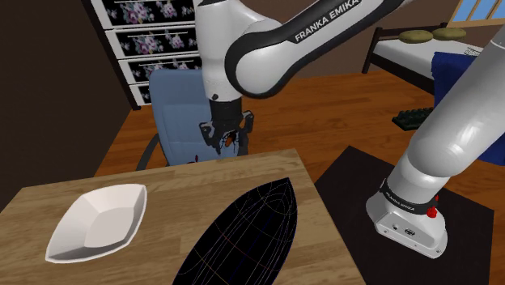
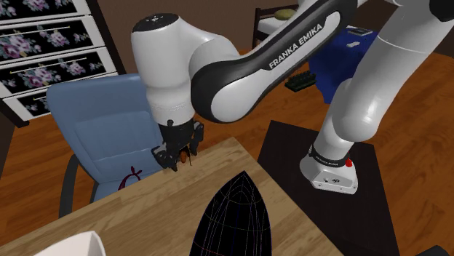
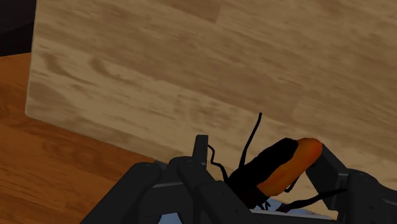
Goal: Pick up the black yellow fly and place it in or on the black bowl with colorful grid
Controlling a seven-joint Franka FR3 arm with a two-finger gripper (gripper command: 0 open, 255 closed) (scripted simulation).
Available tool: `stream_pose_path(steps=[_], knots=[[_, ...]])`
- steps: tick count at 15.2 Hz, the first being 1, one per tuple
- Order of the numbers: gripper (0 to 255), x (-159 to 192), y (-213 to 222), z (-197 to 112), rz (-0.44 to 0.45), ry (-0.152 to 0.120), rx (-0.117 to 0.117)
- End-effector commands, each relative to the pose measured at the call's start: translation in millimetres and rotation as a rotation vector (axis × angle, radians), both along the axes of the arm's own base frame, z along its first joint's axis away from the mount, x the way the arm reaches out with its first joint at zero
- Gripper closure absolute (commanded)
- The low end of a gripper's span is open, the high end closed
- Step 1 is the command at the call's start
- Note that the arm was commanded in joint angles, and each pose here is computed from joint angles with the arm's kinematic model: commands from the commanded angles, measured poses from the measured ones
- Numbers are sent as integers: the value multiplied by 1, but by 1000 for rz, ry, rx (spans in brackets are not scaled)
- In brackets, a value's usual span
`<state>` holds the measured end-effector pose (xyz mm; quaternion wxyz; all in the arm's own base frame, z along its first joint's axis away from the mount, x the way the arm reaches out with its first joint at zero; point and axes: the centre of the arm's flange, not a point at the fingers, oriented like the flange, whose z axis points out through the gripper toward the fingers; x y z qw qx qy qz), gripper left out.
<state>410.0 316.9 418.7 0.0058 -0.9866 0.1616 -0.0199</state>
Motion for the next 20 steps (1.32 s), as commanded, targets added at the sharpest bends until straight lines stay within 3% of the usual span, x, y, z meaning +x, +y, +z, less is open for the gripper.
stream_pose_path(steps=[1,4,20], knots=[[255,0,0,11,0,1,0],[255,0,0,23,0,1,0],[255,-173,120,14,0,1,0]])
